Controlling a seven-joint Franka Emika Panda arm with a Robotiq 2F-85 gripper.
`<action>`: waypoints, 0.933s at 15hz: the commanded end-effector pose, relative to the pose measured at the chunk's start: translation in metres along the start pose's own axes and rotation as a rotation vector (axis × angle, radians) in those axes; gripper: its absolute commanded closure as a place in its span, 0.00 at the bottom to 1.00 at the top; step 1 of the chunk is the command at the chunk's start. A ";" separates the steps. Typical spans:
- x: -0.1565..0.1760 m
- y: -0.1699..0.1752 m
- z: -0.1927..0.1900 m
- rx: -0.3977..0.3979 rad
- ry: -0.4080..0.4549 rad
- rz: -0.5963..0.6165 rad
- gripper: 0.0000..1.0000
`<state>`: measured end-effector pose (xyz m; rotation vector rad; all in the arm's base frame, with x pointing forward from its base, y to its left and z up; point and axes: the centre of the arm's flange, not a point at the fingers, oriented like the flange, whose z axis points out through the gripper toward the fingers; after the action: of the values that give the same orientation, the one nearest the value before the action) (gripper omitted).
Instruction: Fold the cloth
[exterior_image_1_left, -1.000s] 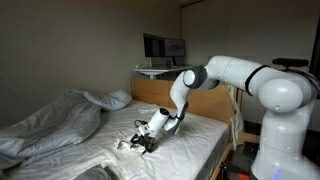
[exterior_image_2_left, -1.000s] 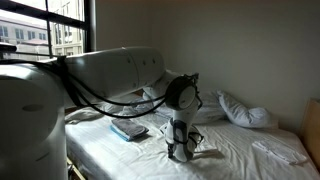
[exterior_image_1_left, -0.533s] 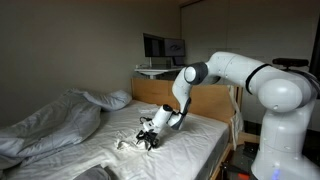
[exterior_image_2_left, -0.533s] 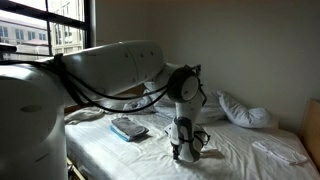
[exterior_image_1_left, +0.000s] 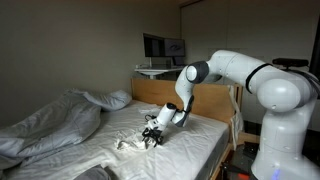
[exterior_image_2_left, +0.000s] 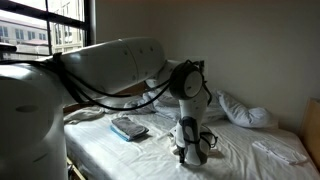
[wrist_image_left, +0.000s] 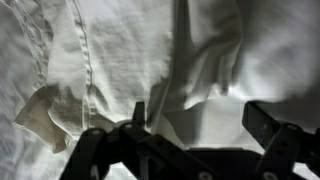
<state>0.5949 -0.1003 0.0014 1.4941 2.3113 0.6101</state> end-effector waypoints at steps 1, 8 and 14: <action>-0.035 -0.009 -0.019 -0.009 -0.039 -0.004 0.00; -0.104 -0.067 -0.083 -0.035 -0.071 -0.011 0.00; -0.075 -0.076 -0.098 -0.026 -0.006 -0.103 0.00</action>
<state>0.5276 -0.2475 0.0340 1.4408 2.2595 0.5768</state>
